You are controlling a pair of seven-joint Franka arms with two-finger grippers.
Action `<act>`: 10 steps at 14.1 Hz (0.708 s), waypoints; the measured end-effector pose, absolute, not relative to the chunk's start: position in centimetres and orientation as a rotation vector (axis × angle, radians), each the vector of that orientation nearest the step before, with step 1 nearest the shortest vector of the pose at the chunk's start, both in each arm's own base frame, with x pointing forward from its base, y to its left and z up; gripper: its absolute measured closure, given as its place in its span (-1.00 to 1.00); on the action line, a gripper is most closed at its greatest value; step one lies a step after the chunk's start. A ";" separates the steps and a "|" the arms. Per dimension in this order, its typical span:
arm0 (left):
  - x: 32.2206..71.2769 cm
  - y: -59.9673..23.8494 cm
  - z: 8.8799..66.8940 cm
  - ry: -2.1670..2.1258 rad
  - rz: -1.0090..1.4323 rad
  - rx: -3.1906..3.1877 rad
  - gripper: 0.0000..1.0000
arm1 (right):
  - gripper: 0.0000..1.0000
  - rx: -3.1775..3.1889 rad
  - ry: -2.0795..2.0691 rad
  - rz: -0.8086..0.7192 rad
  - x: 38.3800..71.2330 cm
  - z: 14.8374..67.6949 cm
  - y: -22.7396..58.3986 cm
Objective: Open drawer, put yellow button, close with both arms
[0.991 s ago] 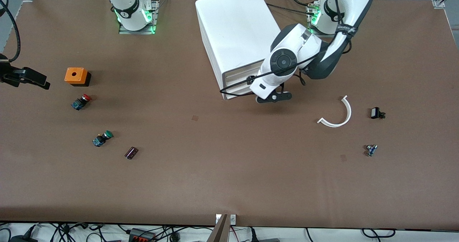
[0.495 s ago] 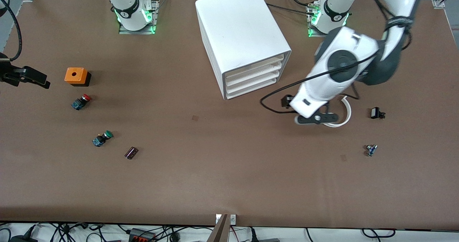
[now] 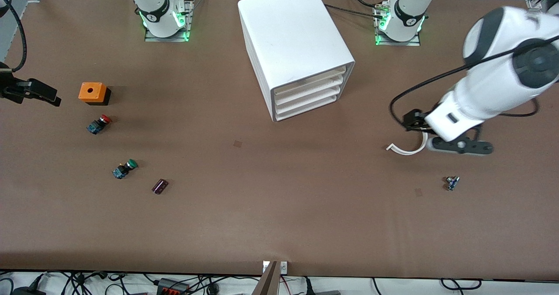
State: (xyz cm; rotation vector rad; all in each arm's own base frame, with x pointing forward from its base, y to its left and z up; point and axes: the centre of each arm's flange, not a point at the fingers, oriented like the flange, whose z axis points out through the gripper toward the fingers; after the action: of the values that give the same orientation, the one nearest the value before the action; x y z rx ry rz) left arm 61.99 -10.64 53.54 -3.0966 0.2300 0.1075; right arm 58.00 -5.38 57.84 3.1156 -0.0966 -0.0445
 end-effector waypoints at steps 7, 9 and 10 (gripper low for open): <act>56.0 -5.0 58.1 0.275 -0.114 -3.148 -1.00 | -1.00 3.115 -0.096 -0.036 57.7 58.2 -5.4; 54.9 -5.9 57.8 0.303 -0.102 -3.143 -1.00 | -1.00 3.115 -0.096 -0.034 57.6 58.3 -5.4; 54.7 -6.1 57.7 0.308 -0.099 -3.142 -1.00 | -1.00 3.115 -0.096 -0.037 57.6 58.2 -5.4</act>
State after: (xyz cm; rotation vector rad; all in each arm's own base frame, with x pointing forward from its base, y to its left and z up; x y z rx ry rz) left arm 54.71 -6.14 57.74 -3.1424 0.3082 -0.0994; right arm 57.61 -5.35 58.21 3.1154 -0.0956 -0.0368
